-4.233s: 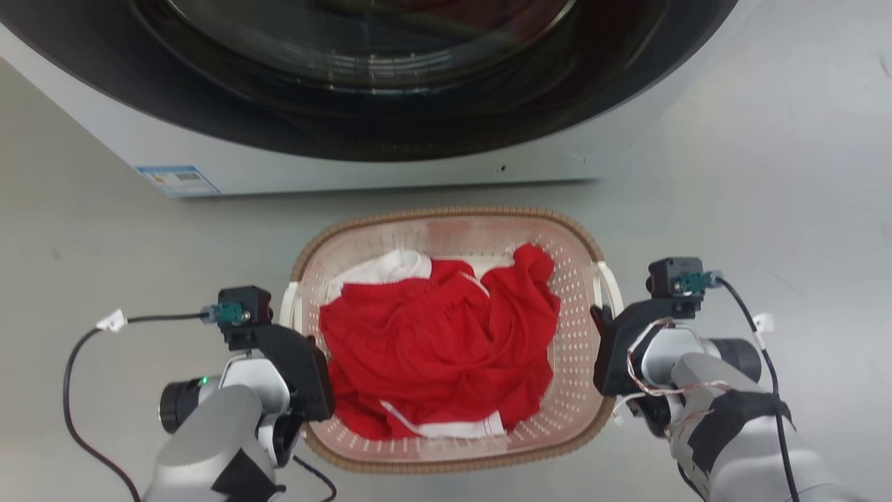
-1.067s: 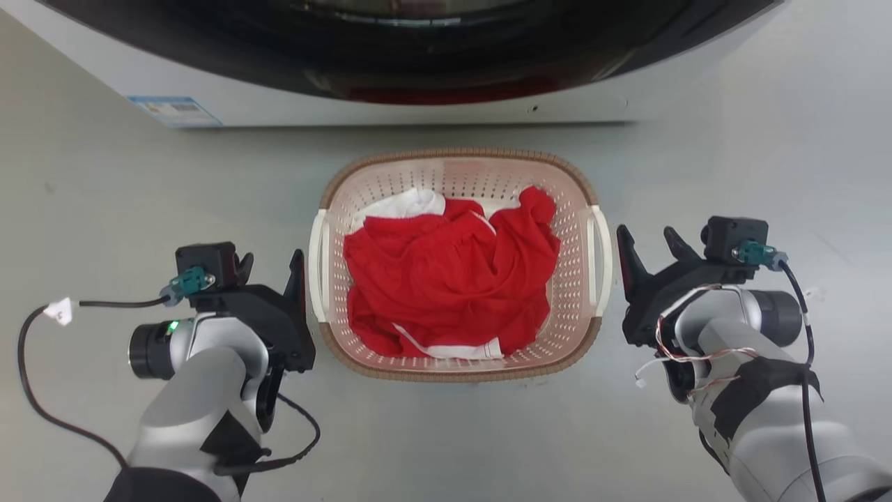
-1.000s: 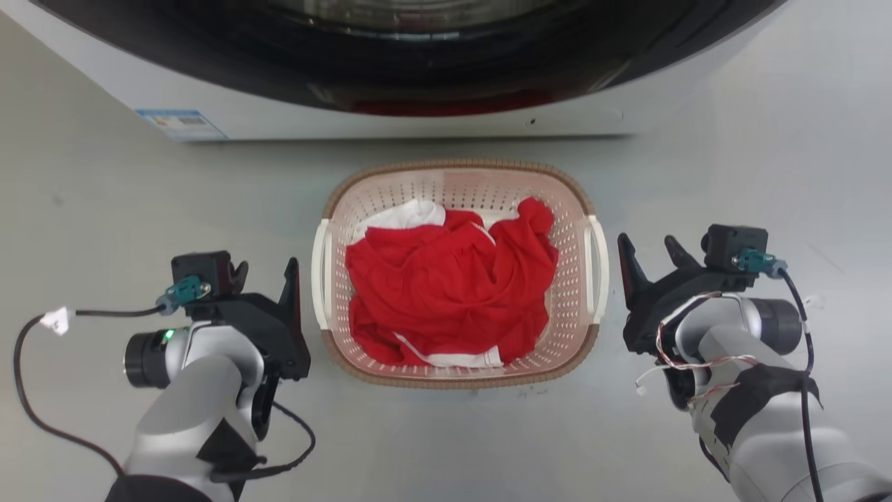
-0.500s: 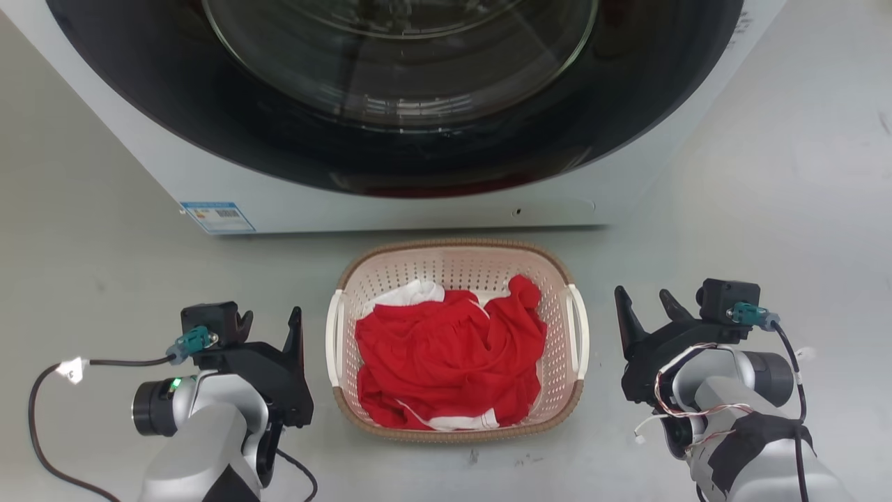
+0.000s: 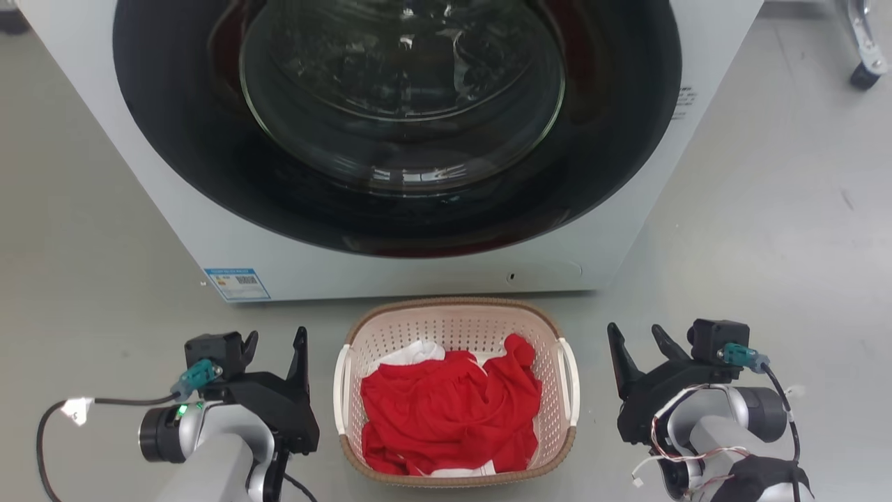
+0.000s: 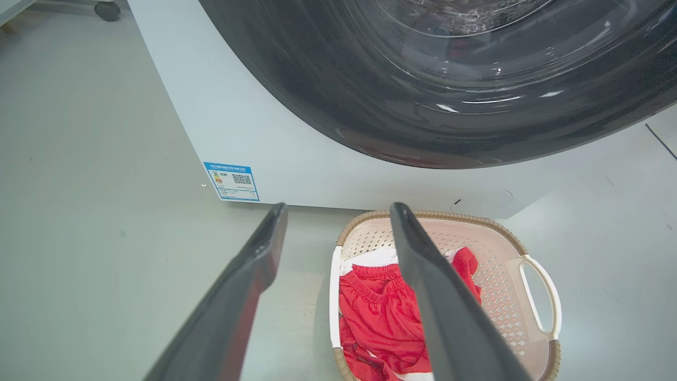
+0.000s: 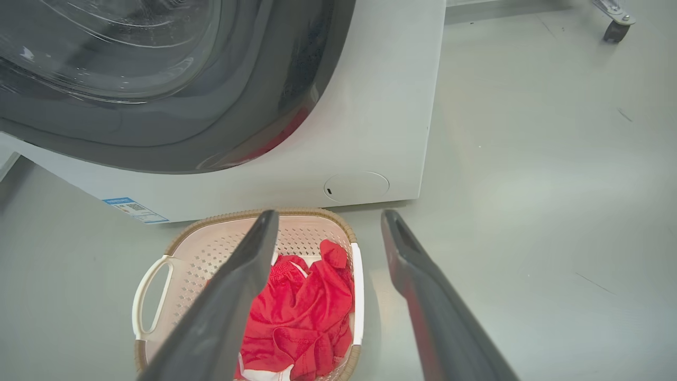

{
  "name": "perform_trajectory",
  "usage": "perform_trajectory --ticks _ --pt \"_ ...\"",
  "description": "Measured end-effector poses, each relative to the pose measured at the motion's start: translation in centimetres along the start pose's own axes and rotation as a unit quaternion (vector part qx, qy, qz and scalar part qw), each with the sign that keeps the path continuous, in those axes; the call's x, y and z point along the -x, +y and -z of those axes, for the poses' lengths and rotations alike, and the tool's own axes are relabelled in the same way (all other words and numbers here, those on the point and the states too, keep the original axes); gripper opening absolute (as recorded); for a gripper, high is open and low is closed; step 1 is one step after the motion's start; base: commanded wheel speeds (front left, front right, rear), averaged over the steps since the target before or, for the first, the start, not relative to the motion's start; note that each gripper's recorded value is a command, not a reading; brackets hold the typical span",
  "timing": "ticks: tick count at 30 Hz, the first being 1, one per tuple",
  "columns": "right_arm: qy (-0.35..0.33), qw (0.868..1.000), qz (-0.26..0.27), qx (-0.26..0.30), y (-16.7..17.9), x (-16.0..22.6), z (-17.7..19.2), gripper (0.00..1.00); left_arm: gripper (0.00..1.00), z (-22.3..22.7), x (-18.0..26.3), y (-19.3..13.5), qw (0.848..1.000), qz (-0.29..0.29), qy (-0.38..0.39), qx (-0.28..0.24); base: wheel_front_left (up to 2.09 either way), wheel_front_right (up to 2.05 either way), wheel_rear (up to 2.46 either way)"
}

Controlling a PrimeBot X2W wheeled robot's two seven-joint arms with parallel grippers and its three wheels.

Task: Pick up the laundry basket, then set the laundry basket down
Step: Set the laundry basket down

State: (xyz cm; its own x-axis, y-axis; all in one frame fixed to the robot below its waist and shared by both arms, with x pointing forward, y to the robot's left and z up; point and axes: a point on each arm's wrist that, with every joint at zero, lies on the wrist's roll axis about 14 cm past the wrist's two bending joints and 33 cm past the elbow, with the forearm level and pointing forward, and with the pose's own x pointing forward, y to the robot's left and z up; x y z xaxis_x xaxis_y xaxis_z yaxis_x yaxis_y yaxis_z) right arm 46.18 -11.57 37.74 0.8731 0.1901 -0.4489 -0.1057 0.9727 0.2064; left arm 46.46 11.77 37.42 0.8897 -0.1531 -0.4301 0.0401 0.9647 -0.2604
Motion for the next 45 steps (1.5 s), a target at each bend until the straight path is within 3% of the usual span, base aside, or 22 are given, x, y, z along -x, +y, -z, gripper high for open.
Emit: perform_trajectory --ticks 16,29,45 --pt "-0.073 0.997 0.001 0.037 -0.1 5.5 -1.9 1.00 1.00 -1.9 6.0 -1.7 0.996 0.023 -0.083 -0.028 0.00 0.00 0.00" --pt "-0.138 0.989 -0.026 0.043 2.0 9.6 -3.0 1.00 1.00 -3.0 10.6 -2.4 0.989 0.033 -0.143 -0.035 0.00 0.00 0.00" --pt "-0.183 0.982 -0.020 0.044 1.3 13.2 -3.3 1.00 1.00 -4.0 13.8 -2.9 0.980 0.040 -0.192 -0.040 0.00 0.00 0.00"
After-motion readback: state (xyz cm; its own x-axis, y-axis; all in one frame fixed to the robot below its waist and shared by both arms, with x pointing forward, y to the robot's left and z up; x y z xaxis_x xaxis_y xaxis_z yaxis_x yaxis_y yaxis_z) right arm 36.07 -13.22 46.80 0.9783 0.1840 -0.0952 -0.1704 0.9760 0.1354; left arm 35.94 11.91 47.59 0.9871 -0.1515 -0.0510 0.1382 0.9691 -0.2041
